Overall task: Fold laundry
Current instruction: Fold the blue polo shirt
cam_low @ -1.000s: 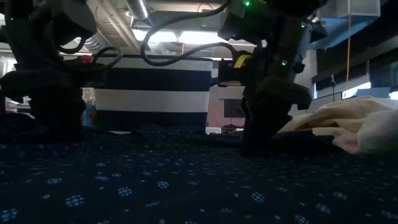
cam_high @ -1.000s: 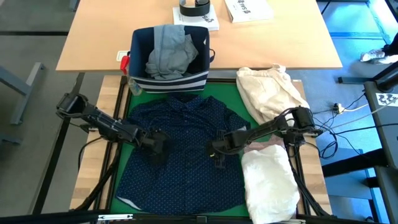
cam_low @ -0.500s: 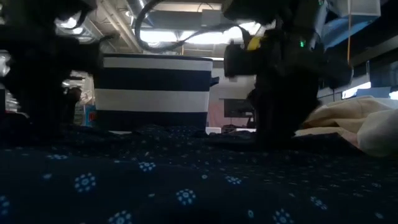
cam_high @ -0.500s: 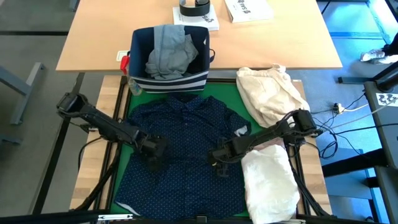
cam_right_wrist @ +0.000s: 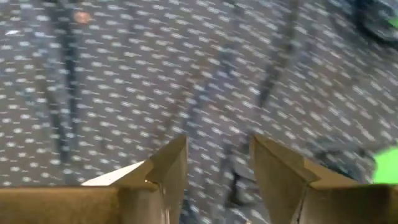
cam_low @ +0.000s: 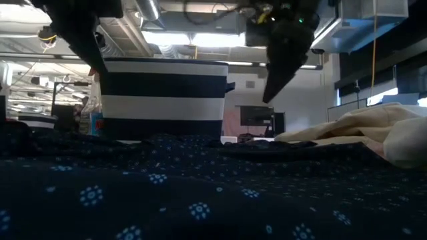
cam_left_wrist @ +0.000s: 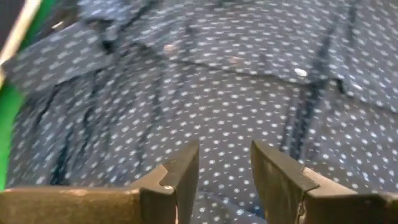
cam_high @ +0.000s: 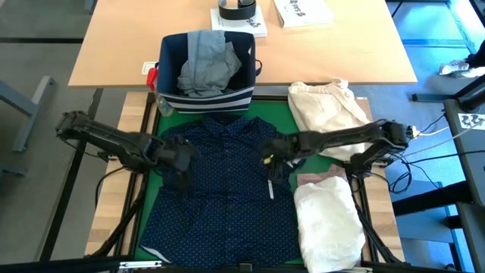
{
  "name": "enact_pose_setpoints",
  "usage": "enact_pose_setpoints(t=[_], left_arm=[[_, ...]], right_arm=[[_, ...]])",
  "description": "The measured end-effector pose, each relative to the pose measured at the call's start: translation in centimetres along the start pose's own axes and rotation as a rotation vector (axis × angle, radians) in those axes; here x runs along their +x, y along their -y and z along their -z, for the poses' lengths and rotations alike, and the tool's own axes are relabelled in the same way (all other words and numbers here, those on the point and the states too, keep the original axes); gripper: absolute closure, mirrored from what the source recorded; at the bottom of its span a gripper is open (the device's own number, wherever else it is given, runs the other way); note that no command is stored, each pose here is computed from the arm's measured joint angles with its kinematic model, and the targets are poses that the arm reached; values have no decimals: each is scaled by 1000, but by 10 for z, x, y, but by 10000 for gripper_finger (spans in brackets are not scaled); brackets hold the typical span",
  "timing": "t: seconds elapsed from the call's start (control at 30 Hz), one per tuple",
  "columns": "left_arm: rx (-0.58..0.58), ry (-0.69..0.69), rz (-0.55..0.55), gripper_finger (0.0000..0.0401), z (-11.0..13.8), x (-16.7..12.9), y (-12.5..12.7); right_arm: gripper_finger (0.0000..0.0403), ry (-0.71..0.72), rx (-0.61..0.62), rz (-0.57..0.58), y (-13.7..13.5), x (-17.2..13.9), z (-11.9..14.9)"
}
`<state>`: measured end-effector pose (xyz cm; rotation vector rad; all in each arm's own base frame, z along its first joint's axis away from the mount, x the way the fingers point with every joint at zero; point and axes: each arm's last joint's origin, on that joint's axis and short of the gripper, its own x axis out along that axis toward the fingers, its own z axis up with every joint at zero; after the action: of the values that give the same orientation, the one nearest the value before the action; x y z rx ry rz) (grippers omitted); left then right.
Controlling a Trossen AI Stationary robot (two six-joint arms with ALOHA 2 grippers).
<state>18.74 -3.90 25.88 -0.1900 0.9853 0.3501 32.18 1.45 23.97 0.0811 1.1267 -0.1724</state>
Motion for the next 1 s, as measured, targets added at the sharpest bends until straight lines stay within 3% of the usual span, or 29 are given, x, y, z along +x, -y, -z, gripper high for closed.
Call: enact_pose_setpoints(t=[0.3, 0.57, 0.87, 1.0], left_arm=[[-256, 19, -28, 226, 15, 2, -35], [-343, 30, 65, 197, 10, 22, -36], [-298, -8, 25, 203, 8, 37, -31], [-305, -26, 35, 203, 7, 43, -28]], right_arm=[[228, -91, 265, 40, 62, 8, 47], [228, -268, 488, -24, 79, 16, 71], [228, -301, 461, -14, 78, 24, 82], [228, -198, 431, -53, 78, 26, 72]])
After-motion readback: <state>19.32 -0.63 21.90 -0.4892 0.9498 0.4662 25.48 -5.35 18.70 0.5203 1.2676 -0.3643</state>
